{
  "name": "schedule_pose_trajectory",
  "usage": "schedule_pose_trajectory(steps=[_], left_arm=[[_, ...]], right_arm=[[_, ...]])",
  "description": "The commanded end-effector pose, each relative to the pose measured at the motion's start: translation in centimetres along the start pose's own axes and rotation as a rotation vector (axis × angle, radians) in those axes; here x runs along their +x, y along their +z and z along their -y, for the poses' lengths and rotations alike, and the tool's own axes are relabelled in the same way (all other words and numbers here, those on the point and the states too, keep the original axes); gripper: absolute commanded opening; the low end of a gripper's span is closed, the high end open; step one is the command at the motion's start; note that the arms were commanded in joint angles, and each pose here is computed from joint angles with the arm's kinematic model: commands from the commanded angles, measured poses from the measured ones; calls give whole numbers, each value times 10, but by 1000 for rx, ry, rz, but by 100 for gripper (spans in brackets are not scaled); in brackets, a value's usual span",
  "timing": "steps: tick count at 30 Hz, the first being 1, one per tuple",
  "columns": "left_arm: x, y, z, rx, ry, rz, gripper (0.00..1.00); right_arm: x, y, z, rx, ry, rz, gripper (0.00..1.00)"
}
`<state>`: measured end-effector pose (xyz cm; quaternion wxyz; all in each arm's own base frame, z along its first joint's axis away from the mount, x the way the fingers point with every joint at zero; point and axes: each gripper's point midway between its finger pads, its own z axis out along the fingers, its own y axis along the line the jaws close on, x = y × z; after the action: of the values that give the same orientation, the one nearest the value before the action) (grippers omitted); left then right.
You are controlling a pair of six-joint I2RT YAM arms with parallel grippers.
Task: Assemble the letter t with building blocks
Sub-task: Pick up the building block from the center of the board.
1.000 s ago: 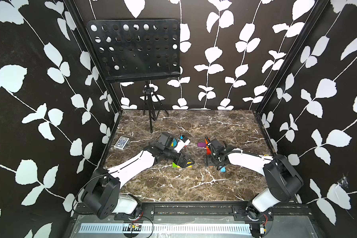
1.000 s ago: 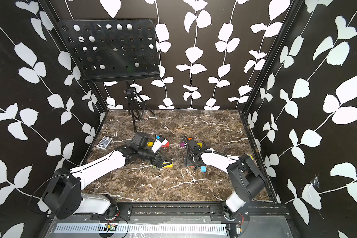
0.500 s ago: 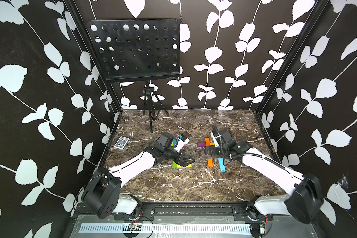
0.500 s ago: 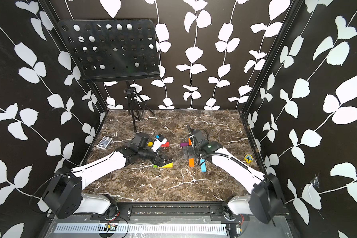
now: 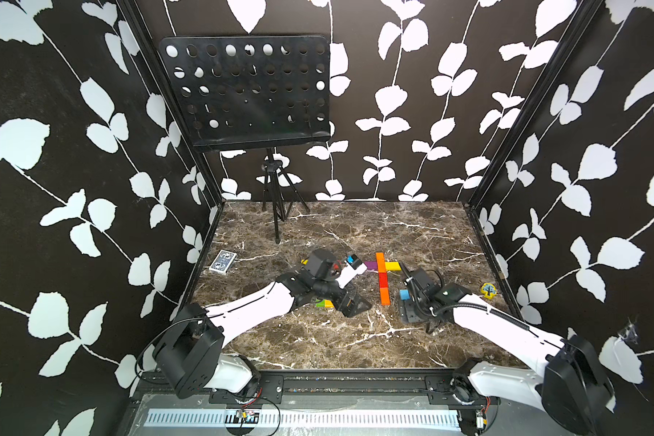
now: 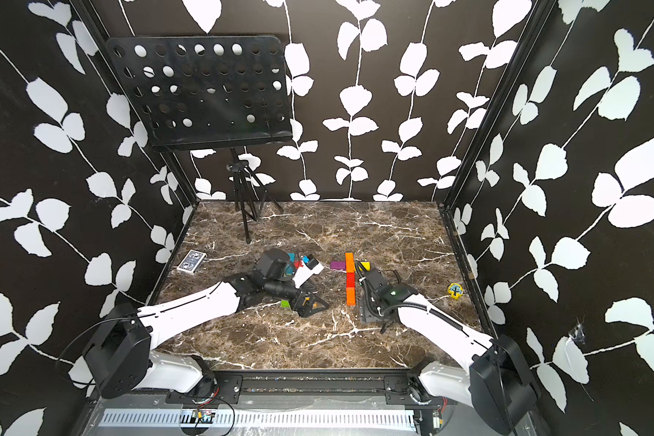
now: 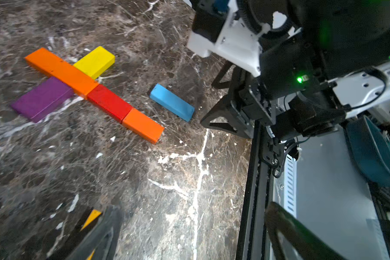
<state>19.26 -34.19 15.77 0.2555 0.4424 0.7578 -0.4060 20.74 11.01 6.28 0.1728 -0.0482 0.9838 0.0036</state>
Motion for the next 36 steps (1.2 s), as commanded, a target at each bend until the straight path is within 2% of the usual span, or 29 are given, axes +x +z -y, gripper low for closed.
schedule_pose_trajectory(steps=[1,7,13,18,21,29,36], left_arm=[[14,5,-2,-36,72,-51,99],[34,18,20,-43,266,-94,99],[39,13,31,-56,359,-77,99],[36,8,30,-86,361,-69,99],[36,9,29,-85,360,-73,99],[34,11,28,-90,378,-56,99],[35,14,26,-94,360,-67,99]], right_arm=[[-14,0,-5,-24,58,68,86],[-15,15,-7,3,6,26,86],[-25,20,-18,-37,-17,50,82],[-27,27,-9,26,-22,38,78],[-29,32,-8,19,-6,24,72],[-35,45,-4,-1,-6,8,62],[-45,51,-6,-21,-27,4,57]])
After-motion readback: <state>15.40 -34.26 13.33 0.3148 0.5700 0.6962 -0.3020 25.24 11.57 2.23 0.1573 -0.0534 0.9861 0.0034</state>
